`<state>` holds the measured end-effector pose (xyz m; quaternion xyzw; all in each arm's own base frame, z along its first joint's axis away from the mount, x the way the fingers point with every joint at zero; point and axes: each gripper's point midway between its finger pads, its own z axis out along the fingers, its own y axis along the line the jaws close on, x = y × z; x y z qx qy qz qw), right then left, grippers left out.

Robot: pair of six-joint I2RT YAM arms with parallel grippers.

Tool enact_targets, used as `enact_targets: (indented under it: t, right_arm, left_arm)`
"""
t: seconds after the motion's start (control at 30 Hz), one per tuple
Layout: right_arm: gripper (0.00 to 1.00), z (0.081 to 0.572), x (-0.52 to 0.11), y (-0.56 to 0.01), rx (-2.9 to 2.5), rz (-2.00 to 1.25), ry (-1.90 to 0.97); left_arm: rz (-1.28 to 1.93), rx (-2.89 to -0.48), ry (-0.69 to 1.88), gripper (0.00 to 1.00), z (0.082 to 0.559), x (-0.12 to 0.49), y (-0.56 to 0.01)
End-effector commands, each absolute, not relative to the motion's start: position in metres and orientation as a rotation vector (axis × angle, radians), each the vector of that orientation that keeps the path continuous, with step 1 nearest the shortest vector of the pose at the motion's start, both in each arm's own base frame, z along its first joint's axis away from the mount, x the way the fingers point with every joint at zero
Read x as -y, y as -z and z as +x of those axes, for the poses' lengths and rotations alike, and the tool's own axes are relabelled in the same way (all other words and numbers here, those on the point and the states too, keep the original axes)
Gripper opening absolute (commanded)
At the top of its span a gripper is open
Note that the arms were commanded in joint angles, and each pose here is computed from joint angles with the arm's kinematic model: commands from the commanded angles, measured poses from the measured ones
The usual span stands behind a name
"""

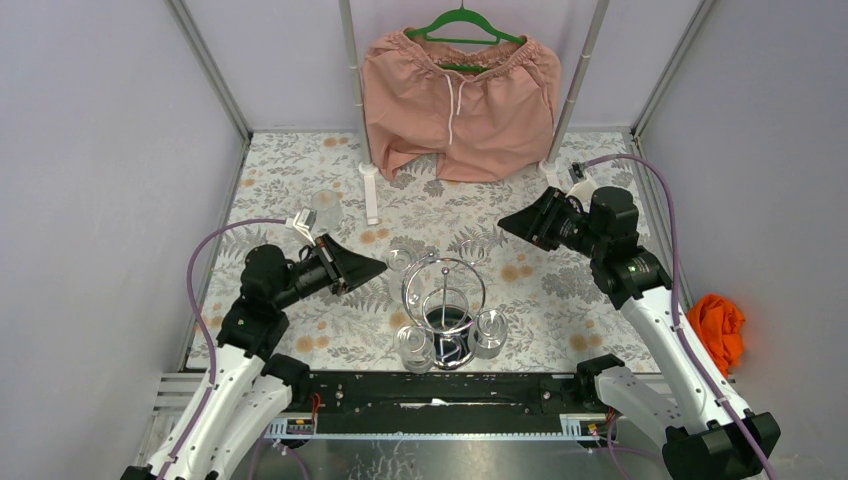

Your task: Take the wine glass off the wine glass rack

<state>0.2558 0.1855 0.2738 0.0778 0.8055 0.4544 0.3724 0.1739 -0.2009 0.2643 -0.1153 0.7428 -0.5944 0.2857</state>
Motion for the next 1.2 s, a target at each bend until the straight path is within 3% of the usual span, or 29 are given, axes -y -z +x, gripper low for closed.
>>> enact_targets:
  t: [0.0, 0.4, 0.57, 1.17]
  right_arm:
    - [0.40, 0.259, -0.185, -0.289, -1.998, 0.183, -1.175]
    - [0.40, 0.260, -0.186, -0.287, -2.001, 0.180, -1.185]
    - [0.40, 0.260, -0.187, -0.283, -2.007, 0.182, -1.186]
    - [0.40, 0.261, -0.189, -0.276, -2.017, 0.203, -1.214]
  left_arm:
    - [-0.292, -1.957, 1.596, 0.24, 0.174, 0.202, -0.272]
    - [-0.287, -1.946, 1.602, 0.21, 0.176, 0.204, -0.282]
    - [-0.288, -1.951, 1.611, 0.14, 0.174, 0.205, -0.281]
    - [-0.338, -2.004, 1.724, 0.02, 0.163, 0.211, -0.295]
